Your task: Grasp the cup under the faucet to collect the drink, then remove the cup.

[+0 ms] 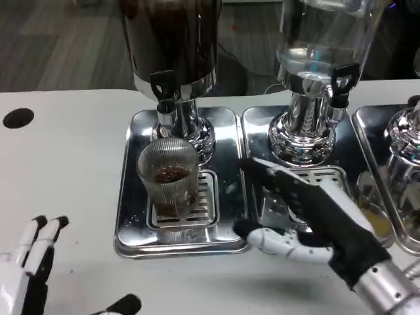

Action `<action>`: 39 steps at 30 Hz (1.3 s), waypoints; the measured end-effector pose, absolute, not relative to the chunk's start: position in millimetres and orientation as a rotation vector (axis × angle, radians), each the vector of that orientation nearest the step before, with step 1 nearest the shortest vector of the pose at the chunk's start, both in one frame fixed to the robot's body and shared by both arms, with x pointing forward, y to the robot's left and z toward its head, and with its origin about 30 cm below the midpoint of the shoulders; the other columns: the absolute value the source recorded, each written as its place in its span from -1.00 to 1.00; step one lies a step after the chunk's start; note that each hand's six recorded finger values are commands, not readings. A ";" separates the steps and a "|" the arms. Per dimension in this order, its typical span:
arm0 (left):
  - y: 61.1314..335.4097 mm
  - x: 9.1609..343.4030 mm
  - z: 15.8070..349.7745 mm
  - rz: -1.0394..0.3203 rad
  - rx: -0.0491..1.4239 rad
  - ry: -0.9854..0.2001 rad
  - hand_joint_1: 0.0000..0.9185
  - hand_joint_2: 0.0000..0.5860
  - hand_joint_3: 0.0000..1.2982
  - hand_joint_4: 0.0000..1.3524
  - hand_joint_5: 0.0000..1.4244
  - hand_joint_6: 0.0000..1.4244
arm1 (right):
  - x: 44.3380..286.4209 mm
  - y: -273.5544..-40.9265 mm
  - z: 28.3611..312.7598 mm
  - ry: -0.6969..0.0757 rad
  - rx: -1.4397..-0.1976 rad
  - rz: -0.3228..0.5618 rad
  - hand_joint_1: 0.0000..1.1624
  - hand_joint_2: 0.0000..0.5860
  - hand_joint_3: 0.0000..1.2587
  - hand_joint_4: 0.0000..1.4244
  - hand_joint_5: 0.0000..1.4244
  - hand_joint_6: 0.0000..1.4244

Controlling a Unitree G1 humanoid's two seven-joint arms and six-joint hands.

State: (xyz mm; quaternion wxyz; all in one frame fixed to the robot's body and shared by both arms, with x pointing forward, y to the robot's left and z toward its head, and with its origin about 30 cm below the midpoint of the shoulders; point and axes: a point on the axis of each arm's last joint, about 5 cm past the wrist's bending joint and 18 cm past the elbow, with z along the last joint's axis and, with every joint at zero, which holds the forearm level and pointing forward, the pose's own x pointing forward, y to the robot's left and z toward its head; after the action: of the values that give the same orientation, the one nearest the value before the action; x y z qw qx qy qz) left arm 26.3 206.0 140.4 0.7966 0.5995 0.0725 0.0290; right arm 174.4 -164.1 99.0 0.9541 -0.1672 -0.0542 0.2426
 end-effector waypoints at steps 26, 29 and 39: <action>217.8 -4.3 131.2 0.045 1.250 0.212 -1.00 -0.82 -0.77 -0.99 -0.80 -0.38 | 217.3 -99.9 108.4 -0.100 -0.403 0.469 -0.12 -0.62 -1.00 -0.96 -0.95 -1.00; 218.0 -6.2 131.6 0.048 1.245 0.216 -1.00 -0.81 -0.77 -0.99 -0.80 -0.38 | 219.3 -96.4 109.1 -0.103 -0.410 0.453 -0.17 -0.64 -1.00 -0.98 -0.98 -1.00; 220.9 -16.5 134.6 0.061 1.239 0.234 -1.00 -0.79 -0.74 -0.97 -0.78 -0.38 | 222.7 -81.2 106.4 -0.090 -0.431 0.433 -0.21 -0.67 -1.00 -1.00 -1.00 -1.00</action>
State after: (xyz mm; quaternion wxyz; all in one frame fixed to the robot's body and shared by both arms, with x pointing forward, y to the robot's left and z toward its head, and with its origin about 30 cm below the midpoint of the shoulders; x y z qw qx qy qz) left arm -16.5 220.9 134.6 0.8074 0.5791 0.1093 0.0286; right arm 222.7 -81.2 106.4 0.9527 -0.2120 -0.0443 0.2133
